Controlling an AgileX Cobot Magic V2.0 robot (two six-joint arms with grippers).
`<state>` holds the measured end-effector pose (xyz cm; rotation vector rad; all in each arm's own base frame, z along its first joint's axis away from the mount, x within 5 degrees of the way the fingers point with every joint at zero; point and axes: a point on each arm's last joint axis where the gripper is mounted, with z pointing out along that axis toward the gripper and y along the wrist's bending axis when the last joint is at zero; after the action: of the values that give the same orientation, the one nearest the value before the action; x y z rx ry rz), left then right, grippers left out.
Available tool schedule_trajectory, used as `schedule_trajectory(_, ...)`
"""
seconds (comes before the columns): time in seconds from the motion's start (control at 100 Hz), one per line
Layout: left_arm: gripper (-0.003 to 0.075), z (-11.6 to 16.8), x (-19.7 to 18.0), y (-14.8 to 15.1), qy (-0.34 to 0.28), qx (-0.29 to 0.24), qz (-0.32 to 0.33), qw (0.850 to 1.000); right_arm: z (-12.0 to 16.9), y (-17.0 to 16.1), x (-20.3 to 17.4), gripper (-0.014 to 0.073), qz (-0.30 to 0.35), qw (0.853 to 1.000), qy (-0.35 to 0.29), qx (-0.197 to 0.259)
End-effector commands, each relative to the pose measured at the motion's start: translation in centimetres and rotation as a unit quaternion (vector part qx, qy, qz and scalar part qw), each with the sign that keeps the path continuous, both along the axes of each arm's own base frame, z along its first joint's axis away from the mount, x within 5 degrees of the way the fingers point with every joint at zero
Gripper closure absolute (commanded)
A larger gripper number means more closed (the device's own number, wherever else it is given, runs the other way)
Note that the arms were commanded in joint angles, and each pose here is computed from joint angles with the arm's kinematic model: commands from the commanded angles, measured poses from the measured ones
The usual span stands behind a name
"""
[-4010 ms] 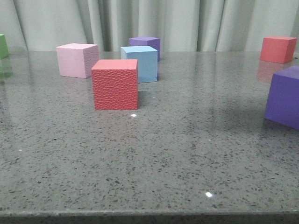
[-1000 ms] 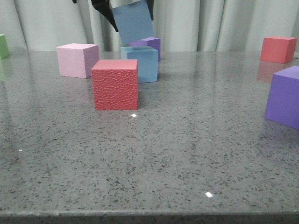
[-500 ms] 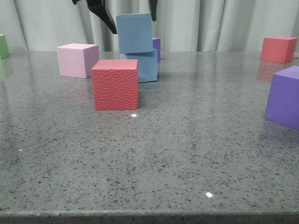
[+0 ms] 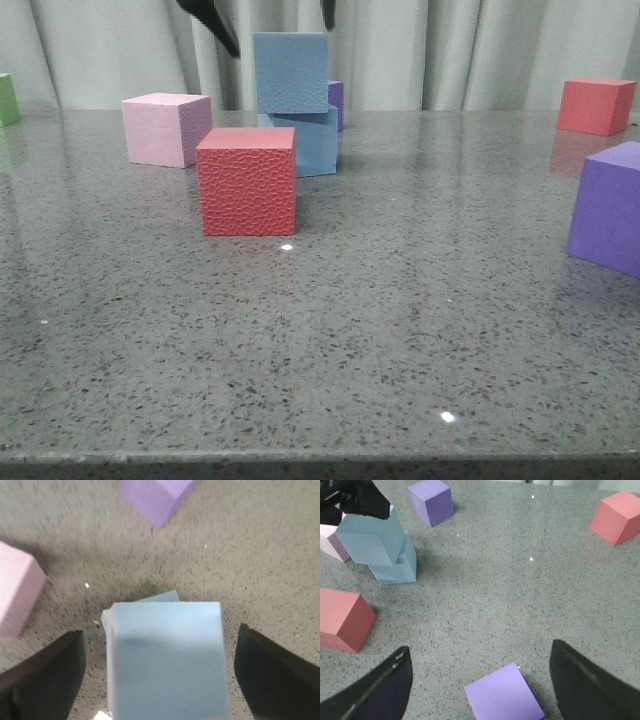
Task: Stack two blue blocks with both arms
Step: 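Open the left gripper and lift it off the stack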
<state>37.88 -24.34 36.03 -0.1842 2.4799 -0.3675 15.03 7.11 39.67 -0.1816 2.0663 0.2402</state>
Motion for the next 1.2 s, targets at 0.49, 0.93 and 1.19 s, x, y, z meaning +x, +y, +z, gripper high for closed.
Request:
schedule_trajectory(0.49, 0.0215, 12.2, -9.3, 2.4, -0.184, 0.118, -0.097, 0.971, 0.2, -2.3, -3.3, 0.0027, 0.012, 0.993, -0.109, 0.033)
schedule_trajectory(0.93, 0.0602, 14.9, -13.7, 6.4, -0.235, 0.119, -0.121, 0.957, -2.5, -5.1, -7.5, 0.0429, -0.003, 0.987, -0.135, 0.081)
schedule_trajectory(1.19, 0.0739, 14.0, -17.0, 9.2, -0.266, 0.109, -0.139, 0.948, -3.3, -6.0, -8.7, 0.0708, -0.009, 0.986, -0.142, 0.087)
